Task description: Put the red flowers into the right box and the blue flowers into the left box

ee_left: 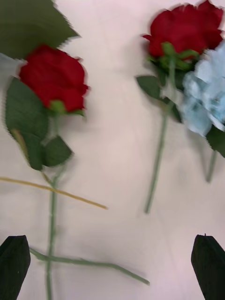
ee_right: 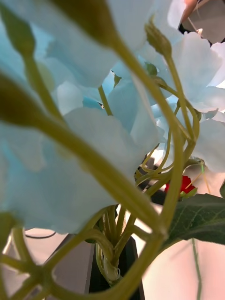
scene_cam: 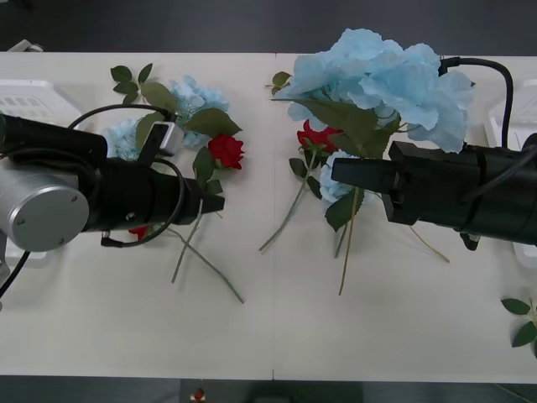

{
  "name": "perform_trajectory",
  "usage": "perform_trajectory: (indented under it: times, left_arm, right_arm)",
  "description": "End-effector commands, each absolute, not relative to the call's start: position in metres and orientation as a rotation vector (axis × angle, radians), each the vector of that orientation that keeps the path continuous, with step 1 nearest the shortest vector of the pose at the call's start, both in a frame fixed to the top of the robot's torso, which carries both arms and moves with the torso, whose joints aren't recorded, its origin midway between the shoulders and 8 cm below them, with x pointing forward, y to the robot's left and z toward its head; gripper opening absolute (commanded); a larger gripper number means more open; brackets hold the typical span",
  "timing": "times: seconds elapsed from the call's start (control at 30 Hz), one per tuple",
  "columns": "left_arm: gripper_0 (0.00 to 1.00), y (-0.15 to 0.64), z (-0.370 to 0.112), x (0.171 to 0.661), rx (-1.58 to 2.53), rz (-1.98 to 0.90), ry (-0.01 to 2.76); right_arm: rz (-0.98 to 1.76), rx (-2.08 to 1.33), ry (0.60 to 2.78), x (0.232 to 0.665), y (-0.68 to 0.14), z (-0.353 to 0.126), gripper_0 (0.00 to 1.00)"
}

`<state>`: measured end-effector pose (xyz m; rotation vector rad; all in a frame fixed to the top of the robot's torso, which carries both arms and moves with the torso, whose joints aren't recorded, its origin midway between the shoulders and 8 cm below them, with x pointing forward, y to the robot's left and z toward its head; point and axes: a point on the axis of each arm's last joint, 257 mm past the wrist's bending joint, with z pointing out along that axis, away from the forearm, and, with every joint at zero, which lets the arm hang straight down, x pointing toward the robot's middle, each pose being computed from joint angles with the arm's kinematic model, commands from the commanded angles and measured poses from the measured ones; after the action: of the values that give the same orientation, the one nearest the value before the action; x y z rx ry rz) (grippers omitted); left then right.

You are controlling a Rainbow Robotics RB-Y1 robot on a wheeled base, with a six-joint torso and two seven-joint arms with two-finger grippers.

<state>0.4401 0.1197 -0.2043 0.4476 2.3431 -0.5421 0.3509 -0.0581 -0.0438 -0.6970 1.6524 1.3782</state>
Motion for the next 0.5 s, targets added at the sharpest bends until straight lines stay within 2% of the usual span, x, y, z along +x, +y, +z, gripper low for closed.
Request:
perform_trajectory:
  times: [0.03,0.2,0.5]
  left_arm:
    - [1.00,0.111,-0.183,0.408,0.699,-0.553,2.211]
    - [1.00,0.079,-0.174,0.360,0.891,-0.783,2.069]
    - [1.00,0.021,-0.155,0.314,1.017,-0.986,1.732]
  right_arm:
    - [1.322,-0.763,1.564,0.350,-0.056,-0.028,0.00]
    - [1.287,-0.793,1.518,0.350,-0.058,-0.027,0.00]
    - [1.321,-0.781,1.508,0.347,-0.057,-0.022,0.00]
